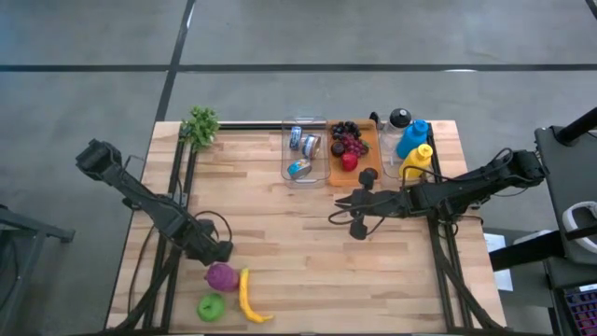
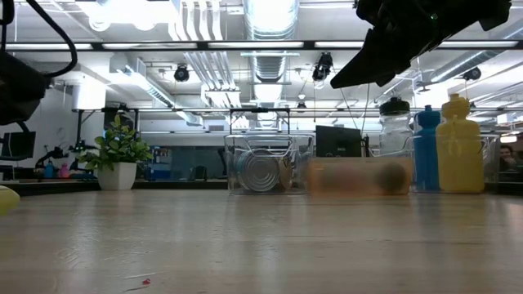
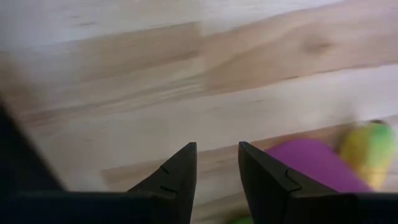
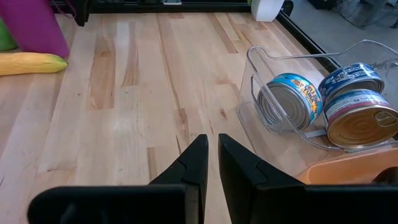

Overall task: Pick & Place Food Item
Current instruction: Put the violet tumbler into the right transparent bin

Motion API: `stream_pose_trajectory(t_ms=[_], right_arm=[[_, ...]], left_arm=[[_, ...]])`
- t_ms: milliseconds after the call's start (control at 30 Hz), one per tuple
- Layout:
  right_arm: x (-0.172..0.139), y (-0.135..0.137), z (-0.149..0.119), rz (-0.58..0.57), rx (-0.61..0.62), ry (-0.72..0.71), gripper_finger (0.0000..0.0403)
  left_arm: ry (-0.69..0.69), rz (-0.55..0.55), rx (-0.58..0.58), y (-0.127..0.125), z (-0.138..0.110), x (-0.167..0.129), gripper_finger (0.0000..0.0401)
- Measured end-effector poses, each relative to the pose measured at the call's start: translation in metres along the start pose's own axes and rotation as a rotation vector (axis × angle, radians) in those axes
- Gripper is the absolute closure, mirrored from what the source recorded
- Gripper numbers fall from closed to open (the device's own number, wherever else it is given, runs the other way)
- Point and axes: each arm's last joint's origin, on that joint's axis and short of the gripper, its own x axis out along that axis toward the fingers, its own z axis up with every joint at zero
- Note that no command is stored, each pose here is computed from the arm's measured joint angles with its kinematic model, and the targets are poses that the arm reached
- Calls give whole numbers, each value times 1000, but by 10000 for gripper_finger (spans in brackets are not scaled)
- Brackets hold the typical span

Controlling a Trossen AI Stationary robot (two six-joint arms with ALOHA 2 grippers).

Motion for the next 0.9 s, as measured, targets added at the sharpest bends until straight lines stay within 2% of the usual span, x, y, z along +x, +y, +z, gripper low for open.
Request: stream_pose_trajectory(t_ms=[167,433,900], right_arm=[[0,0,0,0,0,0,369],[0,0,0,0,0,1,369],[0,0,0,0,-1,1,369]], left_arm=[[55,63,-24,3,-1,0,279],[102,-15,-12,-4,-5,0,279],[73,-31,-36,-5,-4,0,279]])
